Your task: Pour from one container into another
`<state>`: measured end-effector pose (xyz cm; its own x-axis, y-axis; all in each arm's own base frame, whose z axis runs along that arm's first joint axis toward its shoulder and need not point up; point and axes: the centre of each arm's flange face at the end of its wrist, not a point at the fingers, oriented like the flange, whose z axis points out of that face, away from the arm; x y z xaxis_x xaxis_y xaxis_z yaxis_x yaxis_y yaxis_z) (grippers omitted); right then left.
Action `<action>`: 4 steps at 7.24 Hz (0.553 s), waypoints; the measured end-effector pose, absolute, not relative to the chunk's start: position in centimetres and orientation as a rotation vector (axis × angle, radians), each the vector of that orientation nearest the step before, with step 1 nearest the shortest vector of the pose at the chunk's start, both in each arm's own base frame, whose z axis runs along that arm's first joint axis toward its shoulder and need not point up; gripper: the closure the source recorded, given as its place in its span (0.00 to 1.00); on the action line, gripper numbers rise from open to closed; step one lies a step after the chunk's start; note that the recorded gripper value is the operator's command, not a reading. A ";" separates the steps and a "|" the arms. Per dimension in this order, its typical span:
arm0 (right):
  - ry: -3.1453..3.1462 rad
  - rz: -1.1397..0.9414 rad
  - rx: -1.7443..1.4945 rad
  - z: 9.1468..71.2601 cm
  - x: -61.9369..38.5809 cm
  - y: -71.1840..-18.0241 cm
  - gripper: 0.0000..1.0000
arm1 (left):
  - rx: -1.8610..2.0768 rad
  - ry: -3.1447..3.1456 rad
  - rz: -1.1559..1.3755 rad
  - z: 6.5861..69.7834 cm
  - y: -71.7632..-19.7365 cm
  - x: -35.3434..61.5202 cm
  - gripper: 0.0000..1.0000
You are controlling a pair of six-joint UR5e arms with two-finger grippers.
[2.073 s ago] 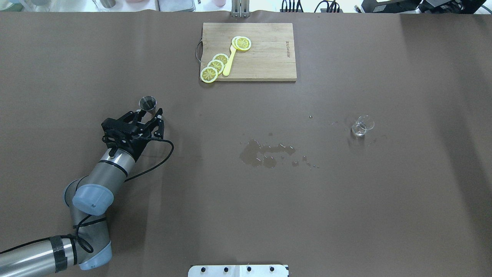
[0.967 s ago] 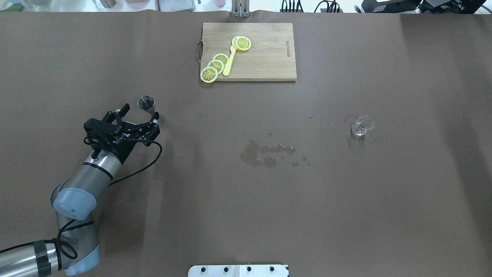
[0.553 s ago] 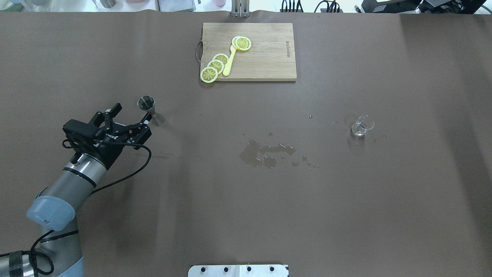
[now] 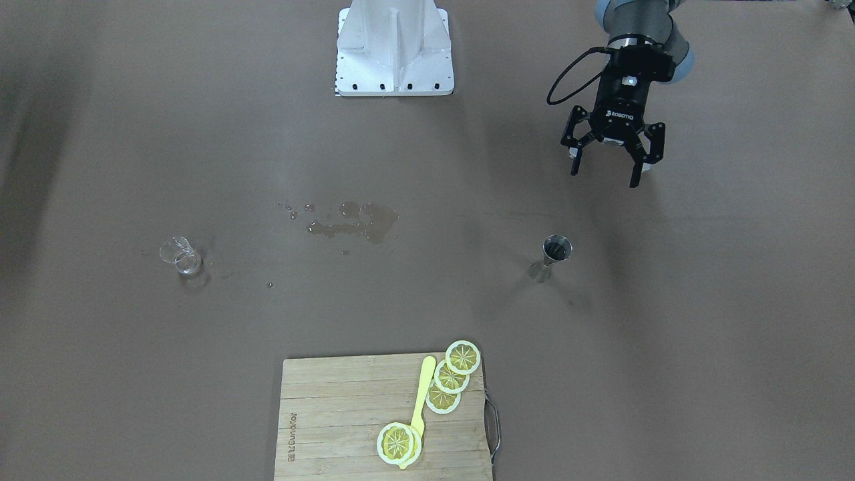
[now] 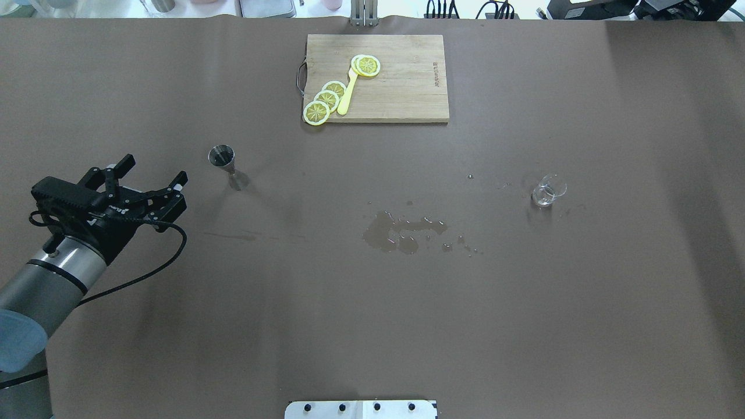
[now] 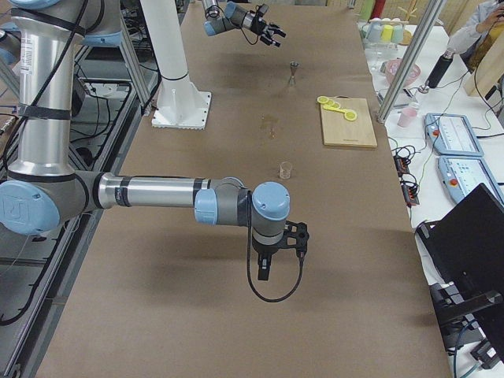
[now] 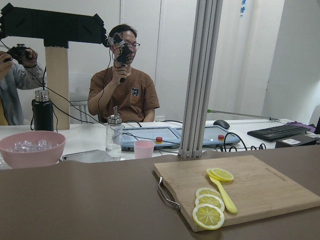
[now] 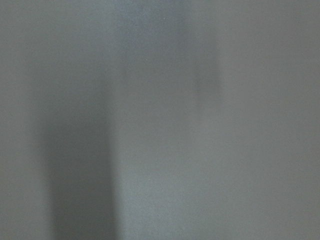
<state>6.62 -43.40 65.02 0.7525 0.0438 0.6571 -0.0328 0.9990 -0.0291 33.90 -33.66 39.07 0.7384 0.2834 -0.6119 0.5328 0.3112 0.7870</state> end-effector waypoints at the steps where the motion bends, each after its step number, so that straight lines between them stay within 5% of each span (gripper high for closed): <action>1: -0.718 0.042 -0.016 65.0 6.6 -43.4 0.00 | 1.244 0.729 -0.139 39.7 -33.2 32.7 0.01; 4: -0.720 0.042 -0.017 65.0 6.6 -43.4 0.00 | 1.013 0.754 0.042 42.8 -35.1 28.0 0.01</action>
<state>6.60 -43.36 65.03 0.7508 0.0443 0.6591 -0.0327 0.9990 -0.0299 27.97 -35.06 42.81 0.7508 0.3656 -0.5501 0.3021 0.5505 0.7782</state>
